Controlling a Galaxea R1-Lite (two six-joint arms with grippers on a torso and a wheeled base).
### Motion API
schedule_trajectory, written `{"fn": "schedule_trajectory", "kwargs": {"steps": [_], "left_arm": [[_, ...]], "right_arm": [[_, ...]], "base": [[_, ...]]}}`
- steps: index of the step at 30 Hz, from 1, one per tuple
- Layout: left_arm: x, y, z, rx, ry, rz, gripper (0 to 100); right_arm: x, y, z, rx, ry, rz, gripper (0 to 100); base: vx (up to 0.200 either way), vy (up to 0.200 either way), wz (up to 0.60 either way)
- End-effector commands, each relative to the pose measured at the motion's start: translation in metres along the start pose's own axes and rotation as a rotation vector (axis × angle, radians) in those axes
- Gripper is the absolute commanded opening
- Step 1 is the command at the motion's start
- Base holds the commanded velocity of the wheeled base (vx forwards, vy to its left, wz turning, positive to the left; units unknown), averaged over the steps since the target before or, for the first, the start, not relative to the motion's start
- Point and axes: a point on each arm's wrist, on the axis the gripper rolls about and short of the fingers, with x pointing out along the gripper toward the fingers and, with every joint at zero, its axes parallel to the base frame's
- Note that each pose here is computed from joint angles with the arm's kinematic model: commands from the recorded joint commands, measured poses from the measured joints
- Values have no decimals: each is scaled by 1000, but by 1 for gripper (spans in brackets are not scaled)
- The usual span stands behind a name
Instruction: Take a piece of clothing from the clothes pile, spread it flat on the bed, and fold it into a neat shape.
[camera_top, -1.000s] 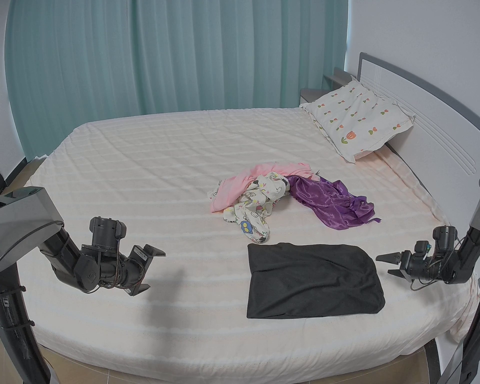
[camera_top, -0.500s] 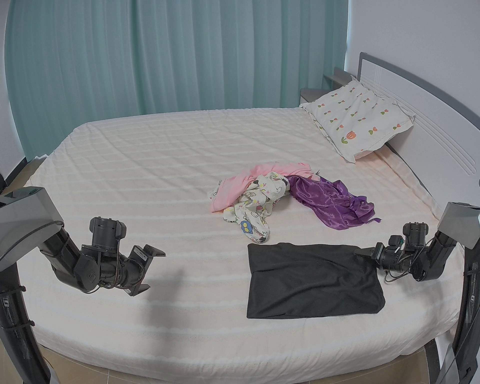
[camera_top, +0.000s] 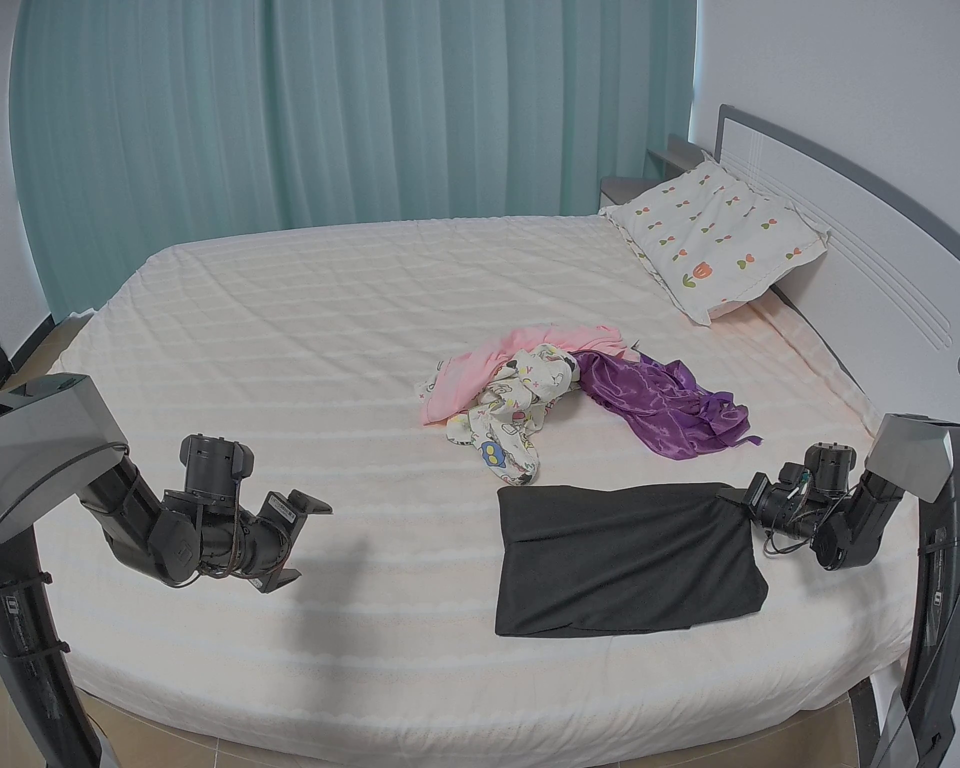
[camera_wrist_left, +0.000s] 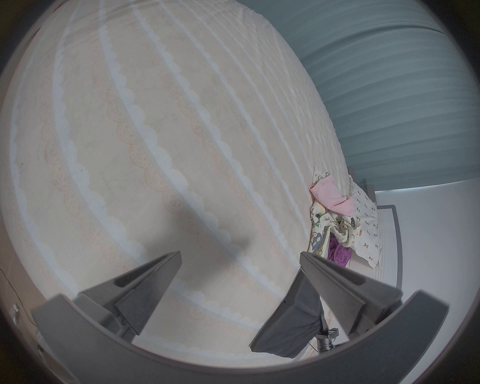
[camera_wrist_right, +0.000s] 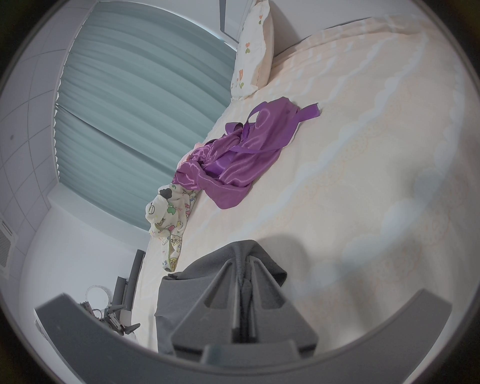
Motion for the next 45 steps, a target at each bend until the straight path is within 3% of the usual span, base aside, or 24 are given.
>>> {"fn": "schedule_trajectory", "kwargs": {"steps": [1, 4, 5, 11, 20, 24, 28, 33, 35, 36, 37, 38, 39, 45], "left_arm": [[1, 0, -1, 1, 2, 0, 100], [1, 0, -1, 1, 1, 1, 100], [1, 0, -1, 1, -2, 2, 100], [3, 1, -1, 1, -11, 13, 100], [3, 1, -1, 0, -12, 12, 100], [1, 0, -1, -1, -14, 8, 100], [-6, -3, -1, 6, -26, -3, 100], [-85, -42, 0, 61, -151, -195, 100], [-121, -49, -5, 148, -204, -263, 100], [-121, -49, -5, 148, -204, -263, 100], [-153, -42, -15, 244, -249, -287, 100], [-153, -42, -15, 244, -249, -287, 100], [-184, -32, -26, 312, -325, -305, 100], [-239, -1, -52, 337, -498, -357, 100]], "right_arm": [[2, -6, -6, 10, 3, -13, 0], [3, -6, -5, 10, -1, -12, 0], [3, -6, -4, 9, -2, -11, 100], [-4, -7, -1, 15, -18, -23, 100], [-50, -4, 16, -12, -144, -21, 100], [-69, 16, 21, -29, -164, -8, 100], [-114, 51, 22, -59, -211, 11, 100], [-189, 103, 9, -122, -301, 54, 100], [-216, 121, -1, -158, -339, 83, 100], [-216, 121, -1, -158, -339, 83, 100], [-237, 133, -13, -183, -363, 100, 100], [-237, 133, -13, -183, -363, 100, 100], [-257, 143, -25, -210, -378, 107, 100], [-302, 164, -59, -288, -387, 109, 100]], "base": [[0, 0, 0], [0, 0, 0], [0, 0, 0], [0, 0, 0], [0, 0, 0], [0, 0, 0], [0, 0, 0], [0, 0, 0], [0, 0, 0], [0, 0, 0], [0, 0, 0], [0, 0, 0], [0, 0, 0], [0, 0, 0]]}}
